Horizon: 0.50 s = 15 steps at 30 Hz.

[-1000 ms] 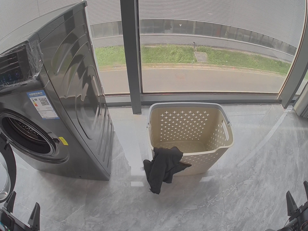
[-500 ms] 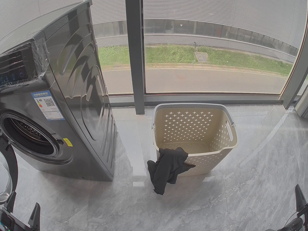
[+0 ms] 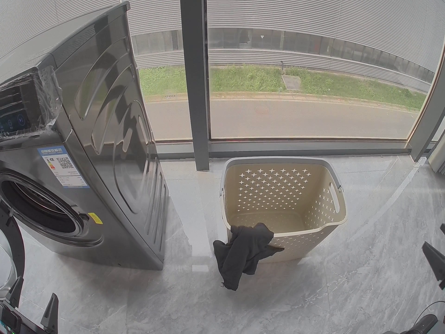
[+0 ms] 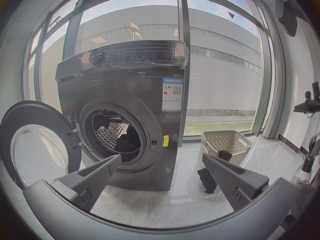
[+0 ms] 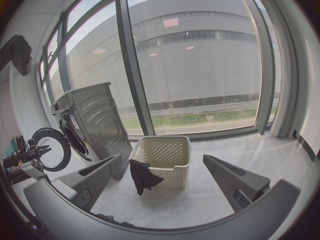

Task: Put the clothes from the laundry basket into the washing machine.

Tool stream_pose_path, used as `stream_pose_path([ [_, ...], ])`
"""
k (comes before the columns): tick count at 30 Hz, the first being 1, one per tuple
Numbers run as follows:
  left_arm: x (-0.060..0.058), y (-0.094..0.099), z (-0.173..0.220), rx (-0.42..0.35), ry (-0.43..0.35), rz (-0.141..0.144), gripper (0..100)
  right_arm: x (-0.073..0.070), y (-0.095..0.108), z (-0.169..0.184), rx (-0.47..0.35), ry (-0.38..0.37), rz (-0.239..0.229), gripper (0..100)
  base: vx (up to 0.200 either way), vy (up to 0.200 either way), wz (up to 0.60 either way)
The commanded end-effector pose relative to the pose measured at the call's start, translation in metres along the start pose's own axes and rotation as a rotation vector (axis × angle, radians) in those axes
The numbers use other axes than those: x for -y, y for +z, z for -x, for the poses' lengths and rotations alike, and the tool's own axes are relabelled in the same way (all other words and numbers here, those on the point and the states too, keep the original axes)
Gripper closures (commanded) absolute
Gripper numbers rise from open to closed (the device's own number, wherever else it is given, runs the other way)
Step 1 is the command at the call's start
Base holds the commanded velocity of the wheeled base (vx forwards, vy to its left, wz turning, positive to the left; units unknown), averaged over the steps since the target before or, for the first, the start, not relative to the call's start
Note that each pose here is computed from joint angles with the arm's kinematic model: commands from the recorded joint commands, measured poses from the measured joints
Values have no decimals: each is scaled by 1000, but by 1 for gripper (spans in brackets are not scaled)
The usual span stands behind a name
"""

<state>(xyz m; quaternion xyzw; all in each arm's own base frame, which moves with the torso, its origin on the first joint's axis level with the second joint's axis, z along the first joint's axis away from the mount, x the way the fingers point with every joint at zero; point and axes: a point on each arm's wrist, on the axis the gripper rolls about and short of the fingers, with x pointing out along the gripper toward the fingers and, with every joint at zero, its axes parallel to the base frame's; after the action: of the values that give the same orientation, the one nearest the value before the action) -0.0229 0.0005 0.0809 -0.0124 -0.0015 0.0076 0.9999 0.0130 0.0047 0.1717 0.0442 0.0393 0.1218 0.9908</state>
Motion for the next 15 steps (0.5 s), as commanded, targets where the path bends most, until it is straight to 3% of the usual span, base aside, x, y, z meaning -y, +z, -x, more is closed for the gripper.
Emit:
stream_pose_path([
  [1, 0, -4, 0, 2, 0, 1, 0, -4, -38, -118, -452, 201, -47, 0, 0, 0, 0],
  [4, 0, -4, 0, 2, 0, 1, 0, -14, -46, -136, -504, 253, -41, 0, 0, 0, 0],
  [10, 0, -4, 0, 2, 0, 1, 0, -30, -59, -171, -559, 268, -64, 0, 0, 0, 0],
  [15, 0, -4, 0, 2, 0, 1, 0, -50, -82, -198, -562, 336, -27, 0, 0, 0, 0],
])
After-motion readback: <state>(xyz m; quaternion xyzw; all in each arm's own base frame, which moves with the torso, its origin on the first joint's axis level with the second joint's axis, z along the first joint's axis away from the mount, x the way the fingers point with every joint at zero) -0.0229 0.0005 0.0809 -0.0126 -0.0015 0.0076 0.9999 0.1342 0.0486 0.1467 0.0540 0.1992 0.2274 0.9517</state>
